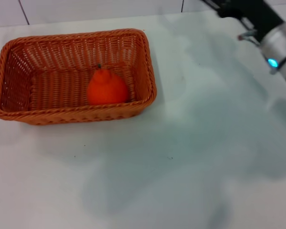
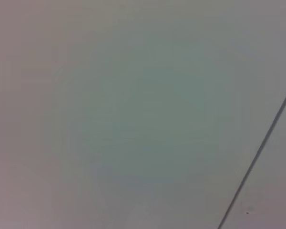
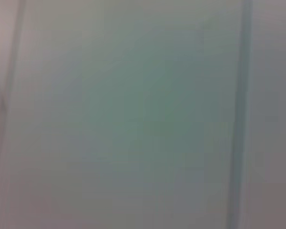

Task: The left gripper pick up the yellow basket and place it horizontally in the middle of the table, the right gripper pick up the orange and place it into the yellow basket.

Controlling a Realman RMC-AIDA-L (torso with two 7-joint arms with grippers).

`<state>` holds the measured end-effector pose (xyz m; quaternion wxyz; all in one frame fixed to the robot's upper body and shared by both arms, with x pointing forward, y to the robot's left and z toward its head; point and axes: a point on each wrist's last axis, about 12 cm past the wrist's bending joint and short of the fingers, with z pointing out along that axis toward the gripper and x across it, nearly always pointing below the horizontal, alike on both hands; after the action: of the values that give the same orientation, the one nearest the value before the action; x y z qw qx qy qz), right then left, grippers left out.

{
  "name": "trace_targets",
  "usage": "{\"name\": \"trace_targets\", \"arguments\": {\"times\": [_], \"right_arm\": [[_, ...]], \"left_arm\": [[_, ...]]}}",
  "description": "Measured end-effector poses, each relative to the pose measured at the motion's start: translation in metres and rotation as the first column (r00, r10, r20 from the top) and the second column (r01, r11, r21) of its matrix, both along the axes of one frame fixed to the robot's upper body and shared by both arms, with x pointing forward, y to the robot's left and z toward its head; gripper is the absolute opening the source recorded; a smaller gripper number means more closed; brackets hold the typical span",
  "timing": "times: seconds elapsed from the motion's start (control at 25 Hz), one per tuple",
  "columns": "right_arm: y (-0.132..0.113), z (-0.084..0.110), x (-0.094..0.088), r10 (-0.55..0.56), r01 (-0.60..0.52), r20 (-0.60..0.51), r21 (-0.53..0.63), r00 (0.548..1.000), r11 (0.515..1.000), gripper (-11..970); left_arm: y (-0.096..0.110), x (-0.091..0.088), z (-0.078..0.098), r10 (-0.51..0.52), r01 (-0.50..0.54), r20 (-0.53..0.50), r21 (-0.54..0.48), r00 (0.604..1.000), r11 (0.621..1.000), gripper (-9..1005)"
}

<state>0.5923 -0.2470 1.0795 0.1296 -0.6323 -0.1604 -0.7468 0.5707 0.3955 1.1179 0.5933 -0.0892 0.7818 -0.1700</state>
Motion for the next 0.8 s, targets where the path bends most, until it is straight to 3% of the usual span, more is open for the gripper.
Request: {"name": "trace_targets", "arguments": {"times": [0.24,0.56,0.8], "right_arm": [[-0.05,-0.016,-0.031,-0.19,0.189,0.01,0.045,0.982,0.981,940],[-0.071,-0.036,-0.062,-0.262,0.264,-0.033,0.071,0.964,0.962,940],[-0.072,-0.045,-0.069,-0.268,0.272,-0.065,0.071,0.961,0.96,940]], "left_arm": [[0.0,-0.004,-0.009,0.001,0.0,-0.005,0.074,1.0,0.997,892],[0.009,-0.013,-0.018,0.045,-0.049,0.029,0.159,0.999,0.986,892],[0.02,-0.025,-0.025,0.115,-0.127,0.085,0.156,0.99,0.98,892]]}}
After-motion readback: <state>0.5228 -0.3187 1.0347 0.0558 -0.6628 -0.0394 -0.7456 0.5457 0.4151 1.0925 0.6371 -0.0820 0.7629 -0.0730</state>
